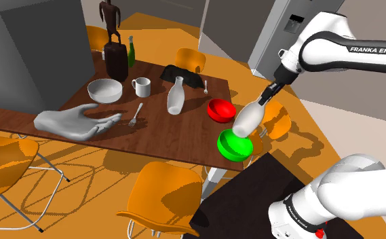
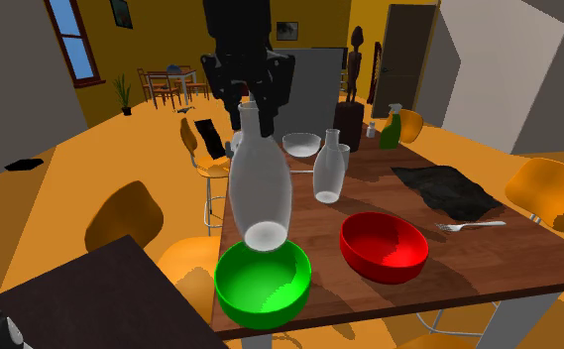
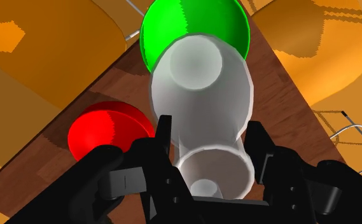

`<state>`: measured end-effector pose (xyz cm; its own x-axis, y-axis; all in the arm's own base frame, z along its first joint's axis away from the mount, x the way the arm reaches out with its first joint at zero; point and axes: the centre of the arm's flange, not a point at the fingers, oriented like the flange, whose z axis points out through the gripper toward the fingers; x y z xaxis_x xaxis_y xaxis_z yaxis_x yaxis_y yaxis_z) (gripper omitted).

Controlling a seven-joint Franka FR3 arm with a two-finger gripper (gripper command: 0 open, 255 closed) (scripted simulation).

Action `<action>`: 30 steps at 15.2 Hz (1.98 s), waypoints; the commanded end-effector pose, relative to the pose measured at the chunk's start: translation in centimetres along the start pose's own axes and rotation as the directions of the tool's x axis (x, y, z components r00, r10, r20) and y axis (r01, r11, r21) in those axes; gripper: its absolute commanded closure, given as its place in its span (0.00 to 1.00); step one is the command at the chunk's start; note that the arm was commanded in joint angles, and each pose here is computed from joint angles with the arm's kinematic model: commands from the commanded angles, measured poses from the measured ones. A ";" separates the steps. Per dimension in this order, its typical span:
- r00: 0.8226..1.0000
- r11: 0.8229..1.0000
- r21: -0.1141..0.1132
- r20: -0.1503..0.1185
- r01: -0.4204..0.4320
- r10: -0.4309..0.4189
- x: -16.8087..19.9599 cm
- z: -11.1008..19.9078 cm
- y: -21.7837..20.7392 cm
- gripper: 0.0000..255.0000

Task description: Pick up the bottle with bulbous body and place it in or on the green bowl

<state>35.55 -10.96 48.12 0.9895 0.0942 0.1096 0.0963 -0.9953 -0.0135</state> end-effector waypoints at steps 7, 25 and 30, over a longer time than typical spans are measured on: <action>1.000 1.000 0.000 -0.001 0.000 0.000 -0.5 4.2 -0.1 1.00; 1.000 1.000 0.000 -0.001 0.000 0.000 -0.9 7.6 0.0 0.00; 1.000 1.000 0.000 -0.001 0.000 0.000 -0.9 3.7 0.0 0.00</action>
<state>35.01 -10.86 43.18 0.9891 0.0941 0.1129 0.0961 -0.9953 -0.0124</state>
